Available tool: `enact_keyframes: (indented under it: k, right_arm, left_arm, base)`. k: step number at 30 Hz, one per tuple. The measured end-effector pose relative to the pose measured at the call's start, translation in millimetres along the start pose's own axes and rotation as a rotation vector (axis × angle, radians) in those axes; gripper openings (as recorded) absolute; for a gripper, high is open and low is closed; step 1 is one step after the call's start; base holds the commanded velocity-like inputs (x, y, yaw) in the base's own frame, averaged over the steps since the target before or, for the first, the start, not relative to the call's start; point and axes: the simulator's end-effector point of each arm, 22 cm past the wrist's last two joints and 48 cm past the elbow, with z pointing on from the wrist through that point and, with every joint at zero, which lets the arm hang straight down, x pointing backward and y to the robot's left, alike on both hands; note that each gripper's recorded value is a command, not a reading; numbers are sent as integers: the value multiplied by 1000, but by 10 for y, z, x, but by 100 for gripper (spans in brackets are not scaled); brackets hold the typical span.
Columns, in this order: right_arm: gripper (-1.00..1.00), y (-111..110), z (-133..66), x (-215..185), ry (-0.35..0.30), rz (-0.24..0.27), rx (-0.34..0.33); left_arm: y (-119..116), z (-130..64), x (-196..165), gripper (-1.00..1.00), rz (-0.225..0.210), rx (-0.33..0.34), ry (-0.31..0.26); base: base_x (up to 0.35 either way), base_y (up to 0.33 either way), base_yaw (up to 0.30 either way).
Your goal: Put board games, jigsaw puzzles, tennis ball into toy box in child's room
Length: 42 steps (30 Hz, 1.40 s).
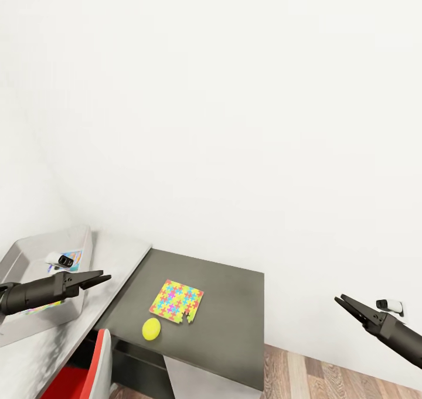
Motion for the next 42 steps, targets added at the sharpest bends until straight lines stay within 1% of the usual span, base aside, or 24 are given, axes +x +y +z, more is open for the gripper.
enact_keyframes:
  k: [6,8,9,10,11,12,13,14,15,20,23,24,27,32,33,35,36,42]
  right_arm:
    - [100,-30,-4,-11,-3,-2,14]
    - [100,-68,-7,-14,-4,-1,31]
    - [100,-86,-9,-15,-4,-1,39]
    - [100,-132,-13,-17,-4,-1,59]
    - [100,-131,-13,-17,-5,-1,60]
    - [100,-158,-14,-17,-4,-1,72]
    - [100,-219,-19,-17,-4,-1,99]
    - [100,-253,-22,-17,-4,-1,115]
    - [100,-324,-30,-15,-3,0,147]
    - [100,-512,-60,-3,1,1,235]
    - [100,-614,-86,-1,3,1,284]
    - [100,-665,-99,-6,3,-1,311]
    - [100,-727,-118,-13,4,-5,346]
    - [100,-833,-153,-10,6,-7,398]
    - [100,-884,-172,-11,7,-7,423]
    - [100,-939,-194,-10,8,-7,451]
    - [100,-1001,-221,-11,9,-7,482]
    - [100,-1227,-341,-5,16,1,601]
  left_arm:
    - [30,24,10,100,-3,-9,10]
    - [128,51,16,100,-6,-47,22]
    - [188,66,17,100,-6,-72,26]
    - [318,107,20,100,-8,-122,31]
    - [319,108,19,100,-8,-124,31]
    - [390,131,21,100,-11,-150,33]
    - [544,185,5,100,-15,-207,34]
    - [623,211,-18,100,-18,-238,33]
    - [777,266,-99,100,-19,-300,28]
    - [1129,408,-385,100,-31,-446,5]
    - [1317,470,-540,100,-49,-525,-5]
    - [1417,510,-635,100,-62,-570,-9]
    - [1524,594,-776,100,-73,-633,-11]
    - [1629,806,-958,100,-79,-729,-4]
    - [1669,885,-997,100,-82,-770,2]
    - [1716,955,-1018,100,-84,-819,14]
    - [1760,1030,-1013,100,-90,-863,27]
    - [1885,1203,-958,100,-93,-987,67]
  base:
    - [0,0,0]
    - [0,0,0]
    - [0,0,0]
    - [0,0,0]
    - [0,0,0]
    - [0,0,0]
    - [0,0,0]
    - [0,0,0]
    - [0,0,0]
    - [0,0,0]
    - [0,0,0]
    - [0,0,0]
    - [0,0,0]
    - [0,0,0]
    - [0,0,0]
    - [0,0,0]
    - [0,0,0]
    - [0,0,0]
